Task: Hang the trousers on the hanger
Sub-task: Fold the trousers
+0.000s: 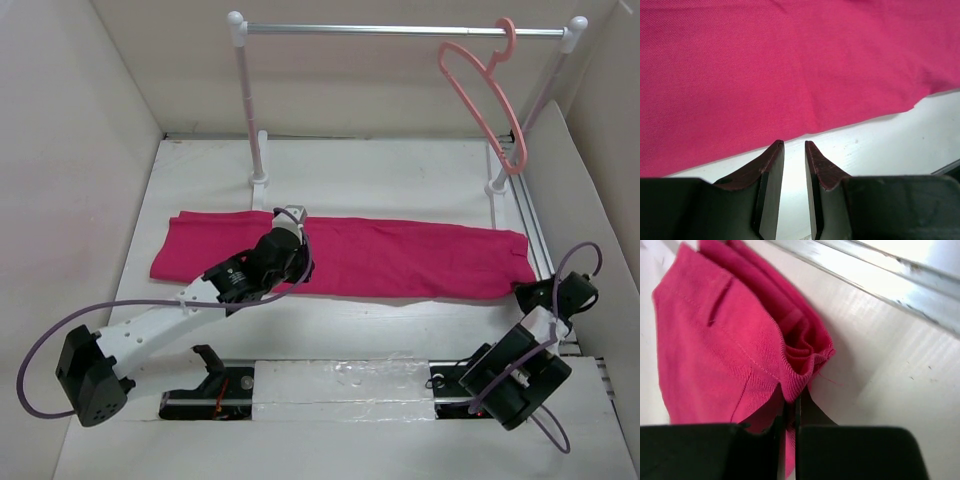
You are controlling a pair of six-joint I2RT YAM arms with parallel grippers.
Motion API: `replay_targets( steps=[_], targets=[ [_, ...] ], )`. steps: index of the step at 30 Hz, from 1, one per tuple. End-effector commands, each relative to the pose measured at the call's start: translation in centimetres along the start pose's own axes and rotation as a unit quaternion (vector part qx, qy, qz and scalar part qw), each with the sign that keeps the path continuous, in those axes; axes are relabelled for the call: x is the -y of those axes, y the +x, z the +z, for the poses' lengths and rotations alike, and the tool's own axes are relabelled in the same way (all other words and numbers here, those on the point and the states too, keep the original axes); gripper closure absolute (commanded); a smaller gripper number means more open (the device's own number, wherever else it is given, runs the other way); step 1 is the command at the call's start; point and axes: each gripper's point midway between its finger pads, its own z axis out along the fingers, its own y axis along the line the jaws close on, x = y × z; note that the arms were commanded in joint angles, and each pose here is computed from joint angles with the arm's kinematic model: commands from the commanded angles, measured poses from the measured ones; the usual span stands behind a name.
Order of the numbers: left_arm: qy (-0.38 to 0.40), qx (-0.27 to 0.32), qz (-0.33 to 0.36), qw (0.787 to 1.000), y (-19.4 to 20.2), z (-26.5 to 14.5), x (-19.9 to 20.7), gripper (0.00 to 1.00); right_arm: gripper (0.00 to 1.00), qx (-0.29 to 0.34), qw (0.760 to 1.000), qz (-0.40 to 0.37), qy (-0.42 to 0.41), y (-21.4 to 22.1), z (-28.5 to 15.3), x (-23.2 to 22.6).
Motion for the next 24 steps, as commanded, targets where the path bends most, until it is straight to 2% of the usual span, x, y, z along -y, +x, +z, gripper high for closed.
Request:
replay_targets(
  steps=[1,2,3,4,5,6,8,10,12,13,15,16,19,23,24],
  targets=[
    [-0.024,0.0,0.001,1.0,0.1,0.2,-0.9,0.8,1.0,0.072,0.984,-0.145,-0.076,-6.2,-1.5,-6.7],
    [-0.028,-0.006,-0.005,1.0,0.4,0.4,-1.0,0.8,1.0,0.049,0.982,-0.168,-0.064,-5.2,-3.0,-7.6],
    [-0.023,-0.013,-0.009,1.0,0.7,0.5,-0.7,0.8,1.0,0.077,0.969,-0.218,-0.083,-6.2,-4.9,-11.5],
    [-0.018,-0.023,-0.011,1.0,1.4,0.7,-0.6,0.81,1.0,0.09,0.963,-0.237,-0.096,-5.9,-6.6,-13.1],
    [-0.008,-0.022,-0.015,1.0,1.4,1.1,-0.2,0.81,1.0,0.095,0.96,-0.242,-0.107,-5.1,-8.2,-14.2],
    [0.0,-0.03,-0.019,0.999,1.9,1.4,0.1,0.82,1.0,0.129,0.946,-0.254,-0.156,-4.4,-11.4,-16.9],
    [-0.005,-0.043,-0.02,0.999,3.1,2.7,-0.1,0.84,1.0,0.136,0.943,-0.227,-0.2,-3.0,-14.0,-18.4],
    [-0.009,-0.057,-0.023,0.998,4.0,3.5,-0.2,0.88,1.0,0.149,0.927,-0.234,-0.253,-2.3,-17.5,-20.6],
    [-0.002,-0.078,-0.023,0.997,4.9,4.6,0.3,0.9,1.0,0.111,0.926,-0.261,-0.25,-0.6,-17.3,-20.5],
    [0.008,-0.076,-0.028,0.997,4.8,5.1,0.9,0.91,1.0,0.135,0.91,-0.28,-0.273,-2.0,-20.3,-22.8],
    [0.025,-0.093,-0.022,0.995,6.0,5.7,2.5,0.94,1.0,0.114,0.903,-0.305,-0.281,-1.5,-21.1,-23.8],
    [0.034,-0.091,-0.025,0.995,6.0,5.9,3.4,0.94,1.0,0.111,0.891,-0.323,-0.299,-1.4,-22.1,-25.1],
    [0.058,-0.109,-0.018,0.992,7.7,6.3,5.8,0.97,1.0,0.097,0.879,-0.335,-0.325,-0.5,-23.1,-26.6],
    [0.036,-0.147,-0.02,0.988,11.1,8.6,5.1,1.0,1.0,0.096,0.86,-0.341,-0.368,0.2,-24.7,-29.5],
    [0.035,-0.156,-0.015,0.987,12.0,8.8,5.1,1.0,1.0,0.101,0.85,-0.34,-0.39,-0.1,-26.3,-30.8]
  ],
)
